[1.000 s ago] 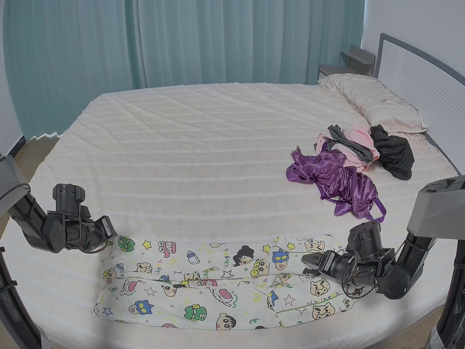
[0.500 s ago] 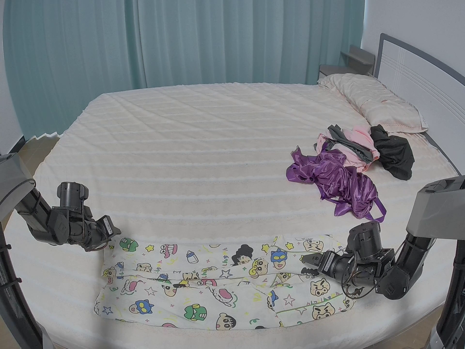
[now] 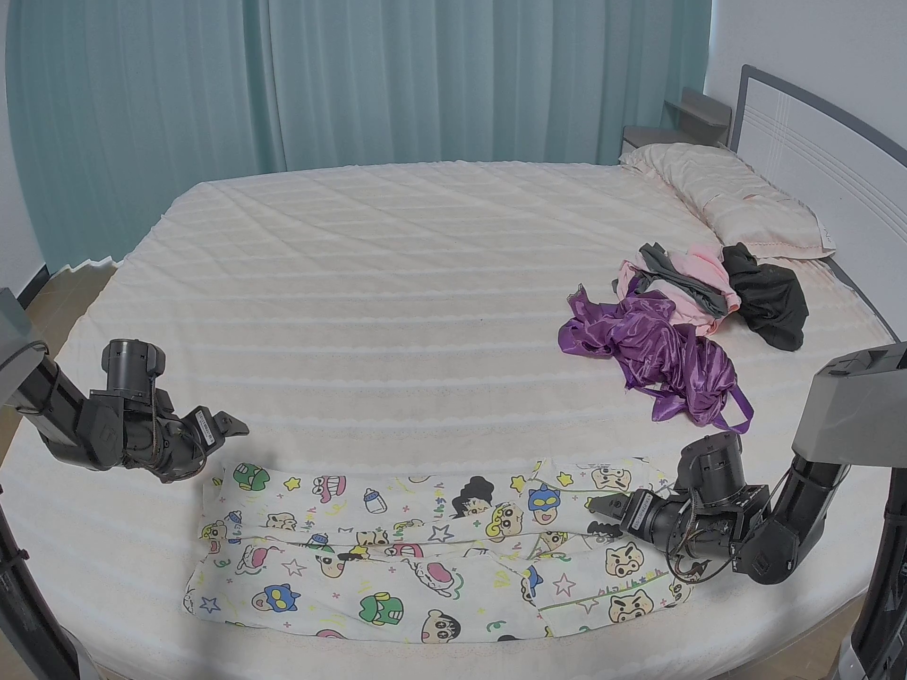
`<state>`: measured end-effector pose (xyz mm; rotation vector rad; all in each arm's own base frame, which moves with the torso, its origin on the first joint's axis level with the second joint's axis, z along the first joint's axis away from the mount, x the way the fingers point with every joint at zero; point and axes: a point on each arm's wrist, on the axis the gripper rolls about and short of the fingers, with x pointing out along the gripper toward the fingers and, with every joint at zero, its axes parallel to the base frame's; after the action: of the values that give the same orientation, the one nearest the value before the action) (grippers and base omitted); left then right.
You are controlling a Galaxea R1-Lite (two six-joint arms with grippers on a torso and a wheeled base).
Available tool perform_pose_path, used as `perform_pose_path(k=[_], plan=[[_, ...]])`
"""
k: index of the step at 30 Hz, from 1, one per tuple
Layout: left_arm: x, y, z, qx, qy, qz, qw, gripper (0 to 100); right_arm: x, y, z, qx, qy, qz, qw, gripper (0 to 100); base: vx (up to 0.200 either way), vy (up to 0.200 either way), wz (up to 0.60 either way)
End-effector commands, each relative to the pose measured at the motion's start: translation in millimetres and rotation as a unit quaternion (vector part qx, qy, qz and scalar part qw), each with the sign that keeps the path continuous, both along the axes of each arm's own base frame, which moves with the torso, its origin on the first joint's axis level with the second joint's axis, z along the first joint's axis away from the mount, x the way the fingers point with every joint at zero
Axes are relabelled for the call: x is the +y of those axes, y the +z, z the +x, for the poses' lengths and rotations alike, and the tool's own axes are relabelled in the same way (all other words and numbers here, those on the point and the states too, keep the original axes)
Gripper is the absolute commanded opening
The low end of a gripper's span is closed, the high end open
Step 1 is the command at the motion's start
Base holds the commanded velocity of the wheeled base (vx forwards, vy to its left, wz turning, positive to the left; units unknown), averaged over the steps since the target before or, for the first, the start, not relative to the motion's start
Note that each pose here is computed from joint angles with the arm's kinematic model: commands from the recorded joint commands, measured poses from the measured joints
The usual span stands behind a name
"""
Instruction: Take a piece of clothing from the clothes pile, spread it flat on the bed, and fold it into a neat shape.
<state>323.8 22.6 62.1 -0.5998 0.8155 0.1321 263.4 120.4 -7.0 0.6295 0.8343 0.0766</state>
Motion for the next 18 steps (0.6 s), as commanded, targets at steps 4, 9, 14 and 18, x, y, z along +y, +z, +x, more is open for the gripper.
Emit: perform_pose_path(k=[4, 9, 14, 18], plan=[[-46, 34, -15, -0.024, -0.016, -0.055, 0.9981, 100, 1, -1, -1, 0.002, 0.002, -0.001, 1.0000, 100, 0.000, 0.000, 0.00], [-73, 13, -10, 0.008, -0.006, -0.044, 0.9990, 100, 2, -1, -2, 0.001, 0.001, -0.003, 1.0000, 100, 0.000, 0.000, 0.00], [-91, -7, -8, 0.034, -0.008, -0.038, 0.9987, 100, 1, -1, -2, 0.001, -0.001, -0.005, 1.0000, 100, 0.000, 0.000, 0.00], [-101, -18, -6, 0.041, -0.007, -0.036, 0.9985, 100, 1, -1, -2, 0.001, -0.001, -0.005, 1.0000, 100, 0.000, 0.000, 0.00]])
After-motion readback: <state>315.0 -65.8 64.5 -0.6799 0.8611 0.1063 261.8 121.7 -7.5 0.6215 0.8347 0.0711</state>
